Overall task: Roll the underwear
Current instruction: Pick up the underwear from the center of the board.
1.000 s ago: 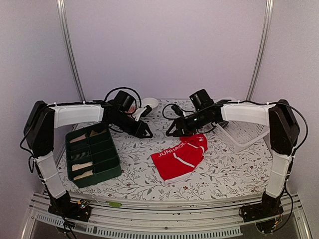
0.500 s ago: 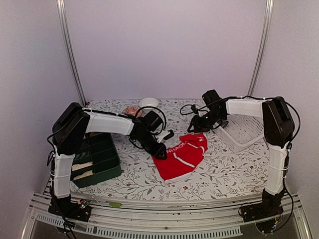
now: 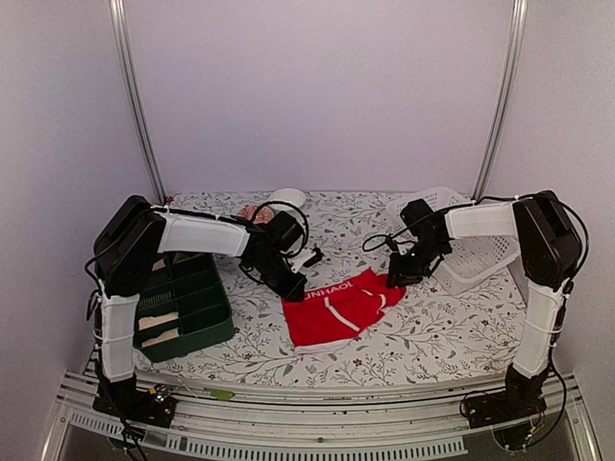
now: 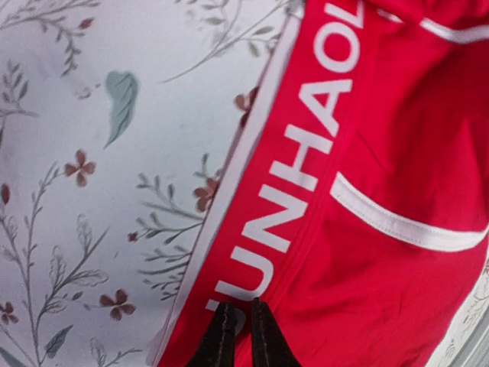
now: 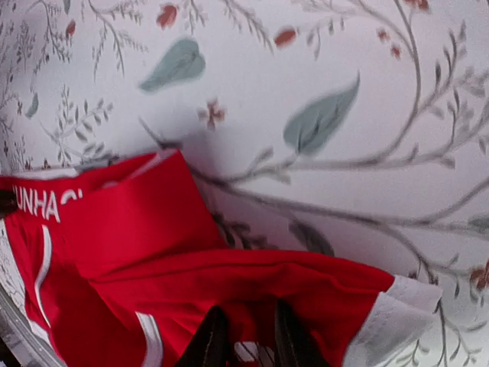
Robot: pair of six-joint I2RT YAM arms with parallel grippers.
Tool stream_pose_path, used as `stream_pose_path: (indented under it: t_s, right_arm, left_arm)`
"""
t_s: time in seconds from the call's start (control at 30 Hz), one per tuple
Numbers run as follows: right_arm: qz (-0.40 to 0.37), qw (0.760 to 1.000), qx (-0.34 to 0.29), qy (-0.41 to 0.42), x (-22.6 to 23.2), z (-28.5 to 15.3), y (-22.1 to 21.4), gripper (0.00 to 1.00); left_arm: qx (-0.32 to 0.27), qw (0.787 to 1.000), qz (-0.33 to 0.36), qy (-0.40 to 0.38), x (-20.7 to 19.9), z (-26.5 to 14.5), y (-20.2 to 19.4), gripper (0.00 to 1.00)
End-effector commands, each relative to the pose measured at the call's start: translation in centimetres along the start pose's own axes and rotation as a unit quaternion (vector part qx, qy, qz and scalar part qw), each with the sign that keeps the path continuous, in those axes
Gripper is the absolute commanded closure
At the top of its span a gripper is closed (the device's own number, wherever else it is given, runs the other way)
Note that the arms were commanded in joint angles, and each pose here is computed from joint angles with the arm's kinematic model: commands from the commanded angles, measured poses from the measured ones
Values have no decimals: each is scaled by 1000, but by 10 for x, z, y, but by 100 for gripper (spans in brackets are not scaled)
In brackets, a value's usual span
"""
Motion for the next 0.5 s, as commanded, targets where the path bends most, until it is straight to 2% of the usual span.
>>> stream_pose_path:
  t_s: [0.0,0.1,0.23,0.33,0.47]
  right_arm:
    - [27,999,36,-25,-13,-20,-40,78]
    - [34,998,55,-3,-13,-34,-64,79]
    - [6,994,85,64,0,-46,-83,79]
    - [-32,994,28,104,18,-64,-67,73]
    - [-72,988,-40,127,52,-80,-31,58]
  left_arm:
    - [96,994,-32,48,26,4,-46,93]
    - [103,992,-39,63,33,2,-49,95]
    - [95,993,-29,58,35,-2,-45,94]
    - [84,995,-18,49,32,-4,-38,93]
    - [87,995,-10,47,29,-2,-34,93]
Point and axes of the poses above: each gripper's point midway between its finger pads, its own z axis out along the fingers, its own x axis along the line the jaws close on, y = z × x, the point moved 10 cm from there along -z, back along the fingers, and after that the axes turned 12 degrees about z, right-handed, at the moved point
